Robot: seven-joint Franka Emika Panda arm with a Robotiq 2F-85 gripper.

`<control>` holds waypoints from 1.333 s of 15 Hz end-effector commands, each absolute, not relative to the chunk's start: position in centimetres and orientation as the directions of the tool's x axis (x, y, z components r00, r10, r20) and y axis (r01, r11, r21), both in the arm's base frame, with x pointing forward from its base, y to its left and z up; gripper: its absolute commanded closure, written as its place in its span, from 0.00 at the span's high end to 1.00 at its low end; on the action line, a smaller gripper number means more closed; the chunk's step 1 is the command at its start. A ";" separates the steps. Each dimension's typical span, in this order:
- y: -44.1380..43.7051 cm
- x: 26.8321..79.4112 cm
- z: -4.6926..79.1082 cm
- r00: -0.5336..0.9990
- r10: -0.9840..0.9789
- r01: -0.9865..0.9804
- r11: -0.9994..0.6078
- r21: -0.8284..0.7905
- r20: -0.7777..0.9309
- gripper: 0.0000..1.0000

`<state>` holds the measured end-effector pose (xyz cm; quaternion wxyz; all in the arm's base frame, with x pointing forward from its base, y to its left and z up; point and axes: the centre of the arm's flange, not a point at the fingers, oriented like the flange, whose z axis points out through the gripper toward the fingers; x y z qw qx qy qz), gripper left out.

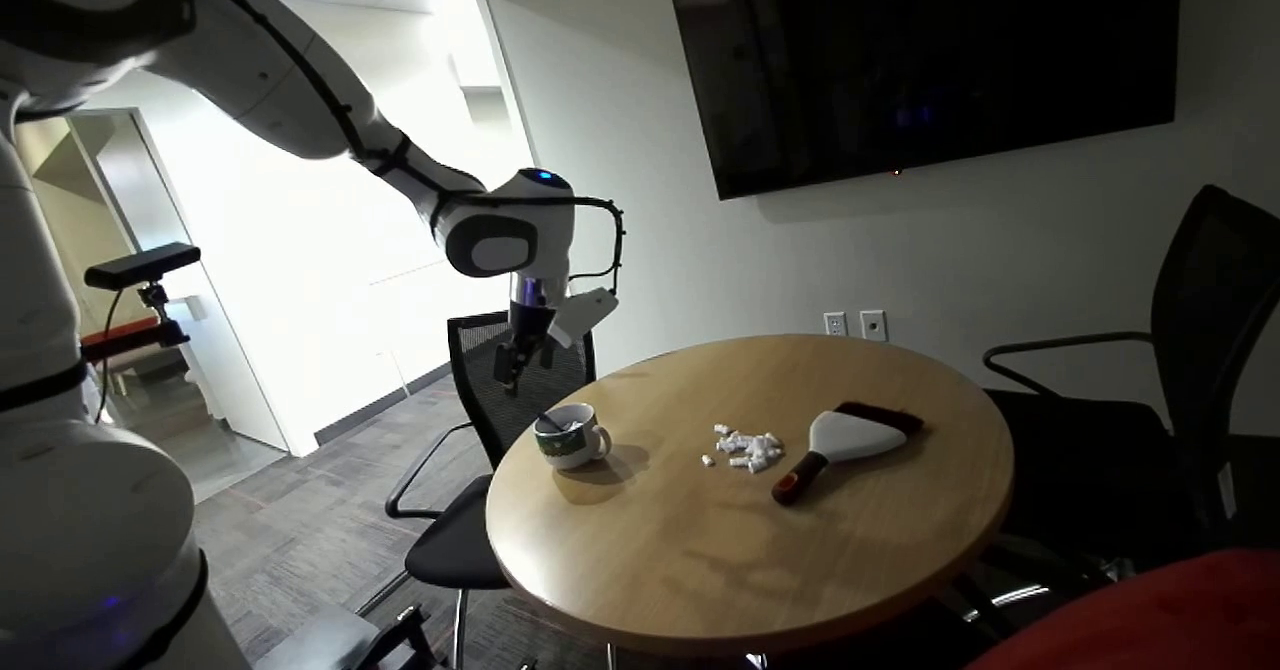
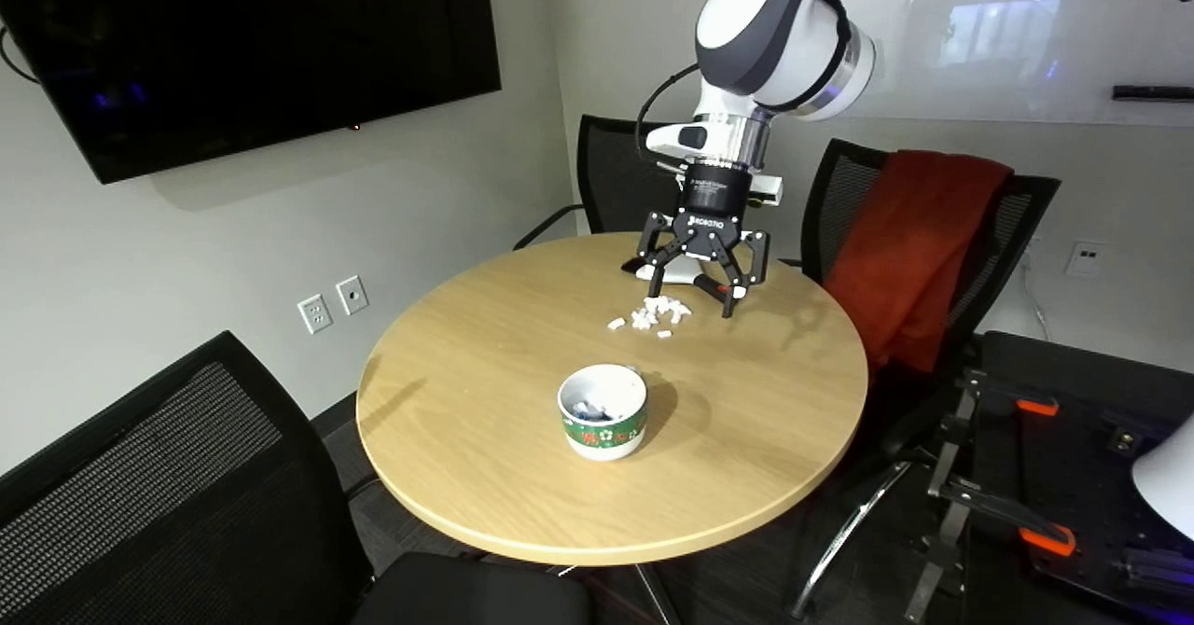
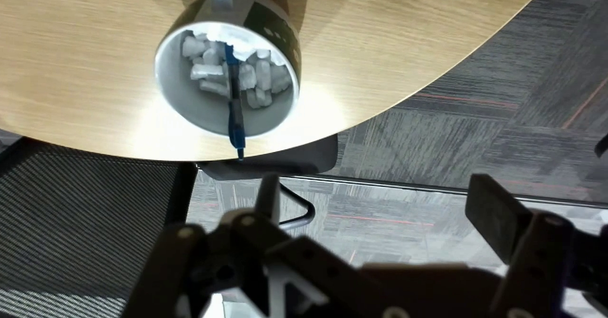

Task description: Remove the pen from the mug cup and place it on the table

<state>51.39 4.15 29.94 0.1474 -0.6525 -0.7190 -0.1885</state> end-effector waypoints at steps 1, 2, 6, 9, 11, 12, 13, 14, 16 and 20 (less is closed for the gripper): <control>1.1 55.5 28.7 -0.133 0.842 0.990 0.133 0.038 0.522 1.00; 0.4 56.1 28.3 -0.141 0.832 0.989 0.144 0.036 0.537 1.00; 0.1 58.2 25.4 -0.148 0.810 0.989 0.125 0.080 0.568 1.00; 2.1 59.0 23.2 -0.144 0.791 0.989 0.094 0.115 0.595 1.00; 3.5 59.5 22.4 -0.137 0.770 0.990 0.081 0.118 0.624 1.00; 4.1 59.7 22.1 -0.131 0.764 0.991 0.075 0.114 0.632 1.00; 3.5 58.5 22.4 -0.115 0.777 0.993 0.085 0.077 0.619 1.00; 3.9 58.6 22.1 -0.115 0.774 0.993 0.089 0.073 0.622 1.00; 3.8 58.5 21.8 -0.112 0.775 0.994 0.089 0.068 0.622 1.00; 3.6 58.5 21.8 -0.109 0.775 0.994 0.085 0.068 0.622 1.00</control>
